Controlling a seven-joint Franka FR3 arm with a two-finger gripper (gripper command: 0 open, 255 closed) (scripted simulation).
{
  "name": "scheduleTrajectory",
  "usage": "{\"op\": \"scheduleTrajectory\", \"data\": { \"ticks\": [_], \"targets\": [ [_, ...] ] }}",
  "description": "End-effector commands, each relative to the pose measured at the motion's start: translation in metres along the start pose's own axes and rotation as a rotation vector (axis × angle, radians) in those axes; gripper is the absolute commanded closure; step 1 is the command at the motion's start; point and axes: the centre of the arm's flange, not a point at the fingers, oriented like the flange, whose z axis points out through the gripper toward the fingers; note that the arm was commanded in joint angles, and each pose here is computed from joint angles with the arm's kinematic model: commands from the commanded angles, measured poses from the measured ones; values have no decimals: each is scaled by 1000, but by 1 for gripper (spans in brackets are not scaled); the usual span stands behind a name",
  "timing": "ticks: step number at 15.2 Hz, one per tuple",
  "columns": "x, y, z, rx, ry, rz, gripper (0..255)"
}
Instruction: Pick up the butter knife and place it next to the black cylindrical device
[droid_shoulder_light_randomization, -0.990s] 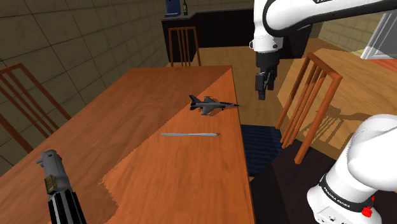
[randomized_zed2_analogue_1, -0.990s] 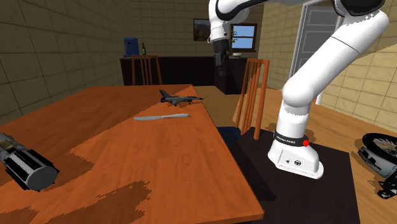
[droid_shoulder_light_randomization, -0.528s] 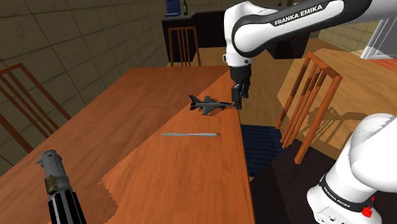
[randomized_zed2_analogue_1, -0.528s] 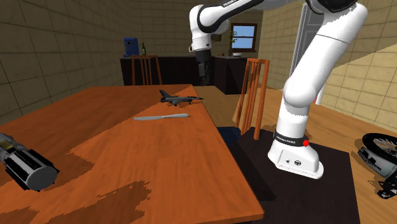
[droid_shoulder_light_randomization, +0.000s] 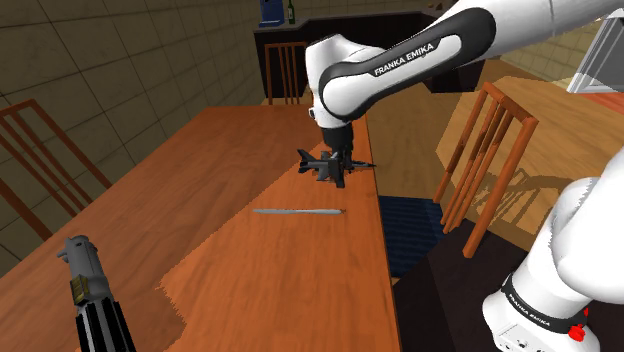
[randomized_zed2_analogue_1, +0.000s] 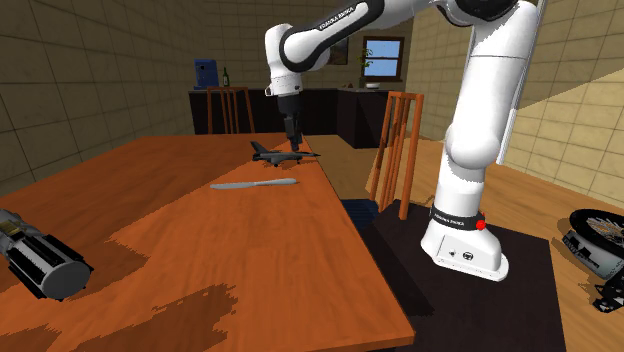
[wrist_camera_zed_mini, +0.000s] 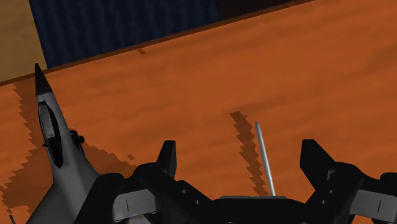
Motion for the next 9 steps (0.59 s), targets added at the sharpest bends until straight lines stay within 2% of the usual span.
{"op": "scheduleTrajectory", "data": {
  "ticks": [1, 9],
  "targets": [
    [24, -12, 7, -12, 3, -44, 0],
    [110, -68, 39, -60, 12, -216, 0]
  ]
}}
